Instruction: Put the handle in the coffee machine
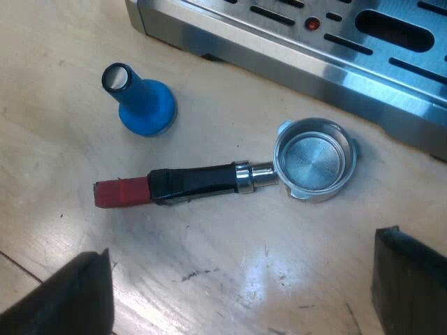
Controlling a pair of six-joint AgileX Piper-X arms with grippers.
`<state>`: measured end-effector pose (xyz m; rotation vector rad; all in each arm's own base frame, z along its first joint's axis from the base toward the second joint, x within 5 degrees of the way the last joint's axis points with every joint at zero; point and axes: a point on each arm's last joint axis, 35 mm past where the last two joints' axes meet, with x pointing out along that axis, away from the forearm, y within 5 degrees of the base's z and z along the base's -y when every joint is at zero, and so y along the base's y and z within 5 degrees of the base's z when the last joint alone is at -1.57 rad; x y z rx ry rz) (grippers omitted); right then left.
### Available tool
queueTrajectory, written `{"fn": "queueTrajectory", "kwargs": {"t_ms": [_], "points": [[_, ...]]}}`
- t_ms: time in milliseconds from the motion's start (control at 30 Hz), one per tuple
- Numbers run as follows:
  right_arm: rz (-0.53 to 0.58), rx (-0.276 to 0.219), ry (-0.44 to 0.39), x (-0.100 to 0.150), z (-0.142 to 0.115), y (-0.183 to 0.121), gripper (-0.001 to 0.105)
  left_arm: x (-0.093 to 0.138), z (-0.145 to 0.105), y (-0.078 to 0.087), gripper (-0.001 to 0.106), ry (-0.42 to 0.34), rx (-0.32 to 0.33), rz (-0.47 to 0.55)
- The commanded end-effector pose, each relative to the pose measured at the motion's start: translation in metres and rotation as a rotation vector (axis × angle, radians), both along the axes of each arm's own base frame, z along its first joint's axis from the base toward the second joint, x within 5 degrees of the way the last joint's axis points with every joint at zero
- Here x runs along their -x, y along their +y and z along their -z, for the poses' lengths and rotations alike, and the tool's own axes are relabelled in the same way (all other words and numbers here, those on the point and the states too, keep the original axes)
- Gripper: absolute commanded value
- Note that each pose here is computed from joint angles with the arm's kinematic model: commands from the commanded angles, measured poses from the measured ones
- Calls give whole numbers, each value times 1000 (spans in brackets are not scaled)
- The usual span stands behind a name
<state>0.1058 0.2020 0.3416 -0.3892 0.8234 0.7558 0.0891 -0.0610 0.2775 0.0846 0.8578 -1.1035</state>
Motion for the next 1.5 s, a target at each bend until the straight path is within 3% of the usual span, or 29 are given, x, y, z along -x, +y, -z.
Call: {"fn": "queueTrajectory", "kwargs": {"t_ms": [33, 300, 367, 400, 433, 633, 833, 1233, 1433, 1500], "points": [[-18, 12, -4, 0, -1, 2, 76, -5, 1, -2, 85, -19, -4, 18], [-46, 102, 13, -11, 21, 20, 77, -10, 0, -4, 85, -51, 9, 21], [-45, 105, 15, -11, 22, 21, 77, -10, 0, -5, 85, -52, 13, 24], [-4, 155, 51, -28, 38, 26, 77, -10, 0, -5, 85, -50, 17, 27], [4, 169, 61, -35, 43, 27, 77, -10, -1, -5, 85, -49, 20, 29], [-44, 195, 116, -62, 64, 30, 77, -10, 0, -5, 85, -46, 21, 31], [-46, 189, 151, -83, 81, 33, 77, -9, 0, -5, 85, -45, 23, 32], [-85, 255, 190, -95, 112, 43, 77, -9, -1, -5, 85, -44, 25, 34], [-123, 264, 191, -100, 125, 50, 77, -9, -1, -5, 85, -44, 25, 34], [-147, 240, 195, -101, 126, 52, 77, -9, -1, -5, 85, -44, 25, 34]]}}
